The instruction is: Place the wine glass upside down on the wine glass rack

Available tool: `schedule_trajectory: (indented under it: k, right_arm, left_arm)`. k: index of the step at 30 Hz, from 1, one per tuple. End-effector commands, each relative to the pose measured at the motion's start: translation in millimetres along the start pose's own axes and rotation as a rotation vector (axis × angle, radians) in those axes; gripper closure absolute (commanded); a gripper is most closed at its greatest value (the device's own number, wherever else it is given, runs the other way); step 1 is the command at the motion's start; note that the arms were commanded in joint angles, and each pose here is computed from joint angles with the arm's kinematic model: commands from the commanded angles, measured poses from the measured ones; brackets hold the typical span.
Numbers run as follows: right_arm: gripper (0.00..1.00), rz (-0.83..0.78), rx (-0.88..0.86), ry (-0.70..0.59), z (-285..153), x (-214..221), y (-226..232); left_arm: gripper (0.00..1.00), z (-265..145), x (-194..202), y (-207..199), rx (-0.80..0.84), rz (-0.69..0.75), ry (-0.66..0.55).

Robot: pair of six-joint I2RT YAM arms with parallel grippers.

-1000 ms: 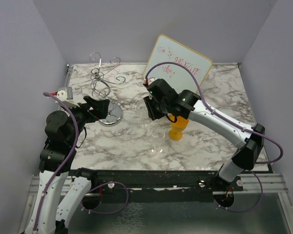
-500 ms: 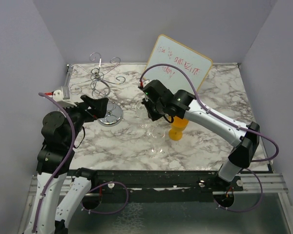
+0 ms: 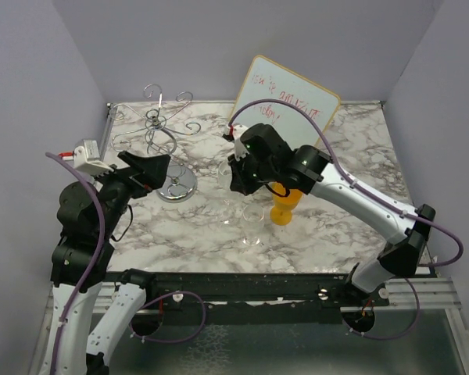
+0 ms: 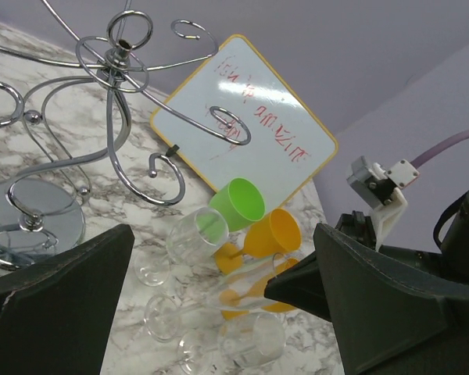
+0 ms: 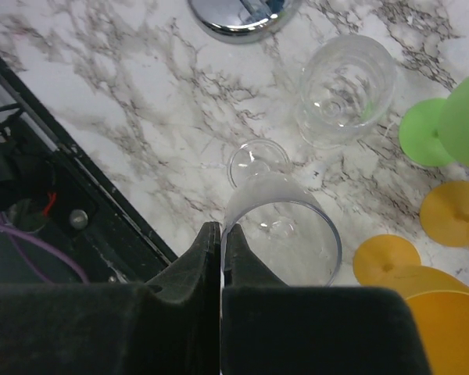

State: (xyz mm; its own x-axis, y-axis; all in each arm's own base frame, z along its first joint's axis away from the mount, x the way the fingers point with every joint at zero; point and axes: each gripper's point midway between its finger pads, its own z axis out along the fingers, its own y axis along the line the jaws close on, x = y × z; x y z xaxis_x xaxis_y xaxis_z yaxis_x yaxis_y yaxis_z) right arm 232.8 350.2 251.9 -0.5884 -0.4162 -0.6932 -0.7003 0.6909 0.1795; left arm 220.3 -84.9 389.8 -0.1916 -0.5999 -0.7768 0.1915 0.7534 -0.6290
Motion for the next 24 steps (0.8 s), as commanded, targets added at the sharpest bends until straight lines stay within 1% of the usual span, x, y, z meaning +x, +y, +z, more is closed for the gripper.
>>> schedule_trajectory:
  k: [1,4,7,14,20,22,24]
  right_arm:
    - [0.99,0.001,-0.172,-0.177,-28.1,-33.4,34.3]
    - [0.99,0.029,-0.224,-0.308,-43.2,-51.4,42.5]
    - [1.00,0.050,-0.268,-0.465,-61.2,-72.9,47.9]
    - [0.99,0.047,-0.365,-0.723,-89.9,-95.4,56.9]
    - [0.99,0.051,-0.491,-0.829,-95.0,-92.8,71.2]
    - [0.99,0.055,-0.508,-0.867,-95.8,-91.1,73.7]
    - [1.00,0.053,-0.491,-0.887,-91.4,-89.6,74.7]
  left_arm:
    - [0.01,-12.8,0.8,-9.3,0.019,-0.095,0.015]
    - [0.01,-18.1,0.1,-10.6,0.003,-0.171,0.015]
    - [0.01,-22.8,0.7,-14.1,-0.004,-0.243,0.030]
    - [0.01,-33.7,5.7,-18.5,-0.024,-0.437,0.055]
    - [0.01,-30.8,32.4,5.8,-0.114,-0.607,0.078]
    - [0.05,-28.2,41.8,16.0,-0.148,-0.663,0.078]
    - [0.07,-26.6,51.5,30.1,-0.203,-0.708,0.071]
